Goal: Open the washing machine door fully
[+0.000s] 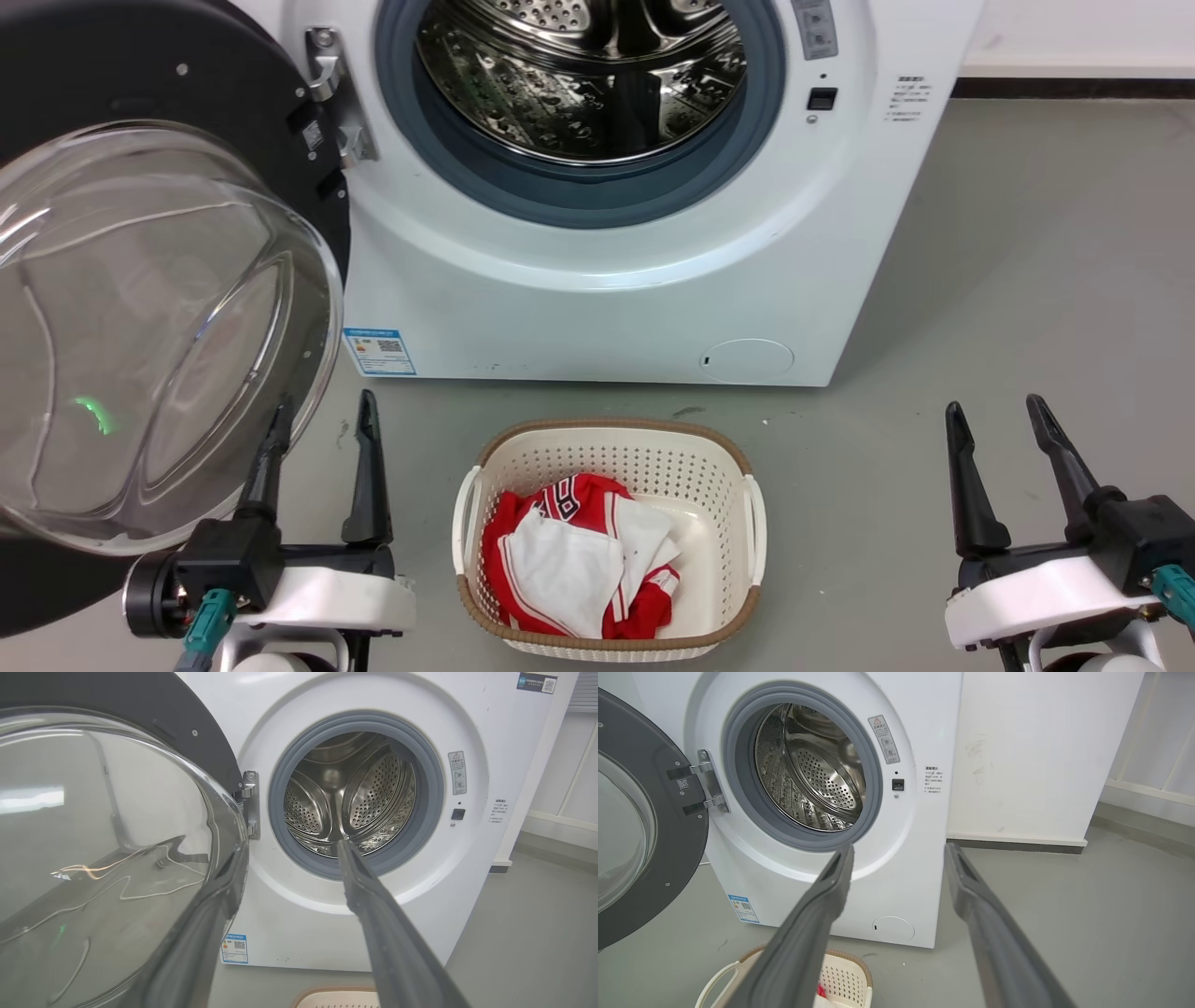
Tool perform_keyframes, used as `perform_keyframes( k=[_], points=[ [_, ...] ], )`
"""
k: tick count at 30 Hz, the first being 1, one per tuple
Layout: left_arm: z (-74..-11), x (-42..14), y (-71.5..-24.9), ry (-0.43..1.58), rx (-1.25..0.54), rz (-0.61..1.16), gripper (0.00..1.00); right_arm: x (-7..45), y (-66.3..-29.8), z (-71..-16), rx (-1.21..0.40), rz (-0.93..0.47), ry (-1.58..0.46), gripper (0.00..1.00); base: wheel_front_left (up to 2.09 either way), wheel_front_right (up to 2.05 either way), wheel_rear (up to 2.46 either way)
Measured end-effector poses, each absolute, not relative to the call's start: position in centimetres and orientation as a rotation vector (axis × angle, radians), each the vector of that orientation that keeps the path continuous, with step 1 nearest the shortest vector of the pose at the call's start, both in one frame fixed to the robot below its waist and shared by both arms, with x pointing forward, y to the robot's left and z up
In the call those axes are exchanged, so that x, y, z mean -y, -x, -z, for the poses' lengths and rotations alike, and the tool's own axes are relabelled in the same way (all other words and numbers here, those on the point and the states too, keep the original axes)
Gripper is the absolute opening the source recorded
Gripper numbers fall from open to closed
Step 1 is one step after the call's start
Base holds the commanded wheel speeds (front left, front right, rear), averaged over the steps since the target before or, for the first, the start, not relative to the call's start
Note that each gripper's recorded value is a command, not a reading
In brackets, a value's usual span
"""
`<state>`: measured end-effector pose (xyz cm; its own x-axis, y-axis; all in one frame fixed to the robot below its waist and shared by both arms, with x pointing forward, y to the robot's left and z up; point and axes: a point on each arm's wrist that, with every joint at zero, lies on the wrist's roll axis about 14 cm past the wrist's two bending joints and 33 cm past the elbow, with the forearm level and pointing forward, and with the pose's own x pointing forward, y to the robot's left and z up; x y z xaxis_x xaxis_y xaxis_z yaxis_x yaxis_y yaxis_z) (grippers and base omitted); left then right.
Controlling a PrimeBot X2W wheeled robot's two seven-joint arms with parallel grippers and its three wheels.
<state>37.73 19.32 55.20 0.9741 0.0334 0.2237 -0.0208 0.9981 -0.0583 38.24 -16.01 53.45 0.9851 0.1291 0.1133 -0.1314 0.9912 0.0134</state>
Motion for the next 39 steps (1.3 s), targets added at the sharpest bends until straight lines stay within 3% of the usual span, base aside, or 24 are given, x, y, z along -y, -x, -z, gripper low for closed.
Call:
perform_keyframes(
  k=[36, 37, 39],
  points=[
    [-54.9, -17.6, -38.7, 0.033, 0.216, 0.012, 1.0, 17.1, -37.2, -53.5, 0.102, -0.098, -0.022, 1.0, 0.0, 0.0, 0.0],
    [-54.8, -17.6, -38.7, 0.033, 0.214, 0.012, 0.0, 17.1, -37.2, -53.4, 0.099, -0.098, -0.023, 0.0, 0.0, 0.0, 0.0],
    [-53.9, -17.6, -38.5, 0.035, 0.184, 0.009, 0.0, 17.1, -37.0, -52.5, 0.072, -0.096, -0.028, 0.0, 0.0, 0.0, 0.0]
  ],
)
